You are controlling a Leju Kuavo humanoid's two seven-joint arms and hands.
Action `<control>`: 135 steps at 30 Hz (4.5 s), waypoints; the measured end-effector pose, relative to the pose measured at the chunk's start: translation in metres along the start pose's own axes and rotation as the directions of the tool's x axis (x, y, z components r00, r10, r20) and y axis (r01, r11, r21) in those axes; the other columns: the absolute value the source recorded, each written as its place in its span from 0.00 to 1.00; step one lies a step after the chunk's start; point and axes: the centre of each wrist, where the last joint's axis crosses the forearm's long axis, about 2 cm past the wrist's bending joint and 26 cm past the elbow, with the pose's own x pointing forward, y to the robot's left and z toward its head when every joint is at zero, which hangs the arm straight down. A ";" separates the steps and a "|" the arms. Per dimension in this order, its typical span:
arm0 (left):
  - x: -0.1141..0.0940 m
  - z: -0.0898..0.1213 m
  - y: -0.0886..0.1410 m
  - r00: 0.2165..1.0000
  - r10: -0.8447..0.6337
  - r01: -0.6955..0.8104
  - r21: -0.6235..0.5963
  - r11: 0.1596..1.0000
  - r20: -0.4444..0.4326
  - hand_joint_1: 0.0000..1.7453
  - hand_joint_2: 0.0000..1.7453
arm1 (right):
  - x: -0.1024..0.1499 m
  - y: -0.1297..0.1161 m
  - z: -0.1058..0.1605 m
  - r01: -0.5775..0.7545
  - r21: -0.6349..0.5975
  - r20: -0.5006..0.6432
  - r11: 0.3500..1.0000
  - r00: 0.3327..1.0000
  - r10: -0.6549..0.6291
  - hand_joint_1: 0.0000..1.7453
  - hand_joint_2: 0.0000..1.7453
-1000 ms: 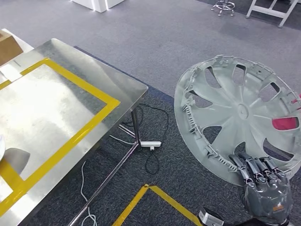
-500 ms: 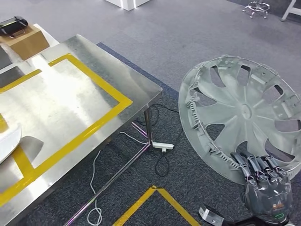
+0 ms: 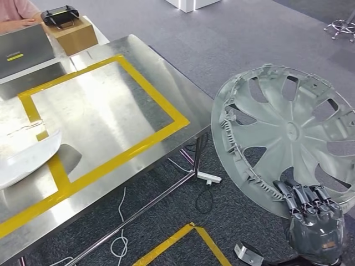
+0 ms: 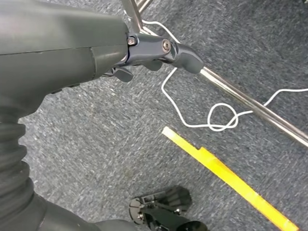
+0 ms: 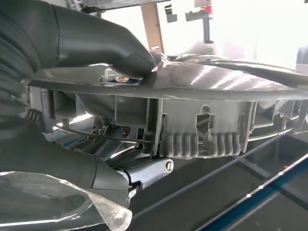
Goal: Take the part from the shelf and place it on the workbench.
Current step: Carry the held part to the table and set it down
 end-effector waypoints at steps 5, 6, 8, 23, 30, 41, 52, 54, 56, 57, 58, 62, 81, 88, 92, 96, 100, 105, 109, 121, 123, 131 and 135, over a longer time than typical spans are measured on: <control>0.000 0.000 -0.001 1.000 0.001 -0.001 -0.003 1.000 -0.002 0.00 1.00 | 0.001 0.000 0.001 0.001 0.003 -0.006 1.000 1.000 -0.001 1.00 1.00; 0.000 0.000 -0.001 1.000 0.000 0.000 -0.001 1.000 -0.001 0.00 1.00 | 0.001 0.000 0.001 0.001 0.003 -0.009 1.000 1.000 -0.001 1.00 1.00; 0.000 0.000 -0.002 1.000 -0.002 0.002 0.001 1.000 -0.003 0.00 1.00 | 0.001 -0.001 0.001 0.004 0.002 -0.015 1.000 1.000 -0.004 1.00 1.00; -0.006 0.010 -0.008 0.999 -0.006 0.006 -0.013 1.000 -0.041 0.00 1.00 | 0.002 -0.004 0.003 0.018 0.005 -0.018 1.000 1.000 -0.018 1.00 1.00; -0.005 0.011 -0.009 0.999 -0.002 0.002 -0.012 1.000 -0.041 0.00 1.00 | 0.002 -0.003 0.002 0.024 0.002 -0.017 1.000 1.000 -0.024 1.00 1.00; -0.003 0.012 -0.012 0.999 0.006 -0.007 -0.016 1.000 -0.048 0.00 1.00 | 0.002 -0.003 0.002 0.029 0.001 -0.014 1.000 0.999 -0.029 1.00 1.00; -0.002 0.009 -0.008 0.999 -0.007 0.006 -0.022 1.000 -0.044 0.00 1.00 | 0.002 -0.001 0.001 0.036 -0.002 -0.007 0.999 0.999 -0.036 1.00 1.00; -0.002 0.008 -0.006 0.999 -0.009 0.008 -0.020 1.000 -0.040 0.00 1.00 | 0.002 -0.001 0.000 0.036 -0.005 -0.006 0.999 0.999 -0.036 1.00 1.00; -0.002 0.008 -0.006 0.999 -0.010 0.009 -0.020 1.000 -0.039 0.00 1.00 | 0.002 -0.001 -0.001 0.043 -0.009 -0.007 0.999 0.999 -0.043 1.00 1.00; -0.003 0.009 -0.006 0.999 -0.010 0.009 -0.021 1.000 -0.039 0.00 1.00 | 0.002 -0.001 -0.001 0.049 -0.009 -0.007 0.999 0.999 -0.050 1.00 1.00; -0.003 0.009 -0.006 0.999 -0.011 0.011 -0.022 1.000 -0.039 0.00 1.00 | 0.001 0.000 -0.001 0.058 -0.010 -0.007 0.998 0.998 -0.058 1.00 1.00; -0.003 0.008 -0.005 0.999 -0.015 0.015 -0.023 1.000 -0.034 0.00 1.00 | 0.001 0.001 -0.001 0.075 -0.010 0.004 0.997 0.997 -0.075 1.00 1.00; -0.003 0.008 -0.004 0.999 -0.022 0.021 -0.025 0.999 -0.037 0.00 1.00 | 0.002 0.002 0.000 0.077 -0.006 0.009 0.997 0.997 -0.077 1.00 1.00; -0.004 0.009 -0.004 0.999 -0.026 0.024 -0.032 0.999 -0.047 0.00 1.00 | 0.000 0.009 0.008 0.149 0.044 -0.185 0.988 0.973 -0.139 1.00 1.00; -0.004 0.011 -0.004 0.998 -0.027 0.025 -0.035 0.999 -0.058 0.00 1.00 | -0.004 0.016 0.014 0.233 0.144 -0.327 0.962 0.929 -0.176 1.00 1.00; -0.005 0.013 -0.002 0.997 -0.029 0.026 -0.036 0.999 -0.072 0.00 1.00 | -0.011 0.023 0.021 0.268 0.242 -0.391 0.932 0.906 -0.160 1.00 1.00; -0.006 0.016 0.000 0.996 -0.022 0.020 -0.028 0.999 -0.081 0.00 1.00 | -0.019 0.027 0.025 0.265 0.298 -0.414 0.917 0.901 -0.126 1.00 1.00; -0.007 0.020 0.002 0.995 -0.017 0.015 -0.021 1.000 -0.093 0.00 1.00 | -0.027 0.029 0.028 0.254 0.342 -0.424 0.905 0.901 -0.093 1.00 1.00; -0.007 0.022 0.003 0.994 0.004 -0.005 -0.009 1.000 -0.109 0.00 1.00 | -0.032 0.032 0.027 0.231 0.370 -0.418 0.900 0.907 -0.060 1.00 1.00; -0.012 0.027 0.018 0.987 0.081 -0.072 0.073 0.995 -0.141 0.00 1.00 | -0.051 0.056 -0.002 0.072 0.452 -0.332 0.889 0.939 0.093 1.00 1.00; -0.013 0.027 0.019 0.986 0.085 -0.074 0.080 0.994 -0.146 0.00 1.00 | -0.053 0.059 -0.005 0.064 0.454 -0.325 0.889 0.941 0.099 1.00 1.00; -0.015 0.028 0.024 0.985 0.078 -0.065 0.088 0.994 -0.155 0.00 1.00 | -0.053 0.072 -0.015 -0.009 0.479 -0.246 0.878 0.959 0.144 1.00 1.00; -0.016 0.027 0.028 0.985 0.077 -0.064 0.090 0.994 -0.154 0.00 1.00 | -0.044 0.082 -0.031 -0.019 0.456 -0.178 0.890 0.978 0.112 1.00 1.00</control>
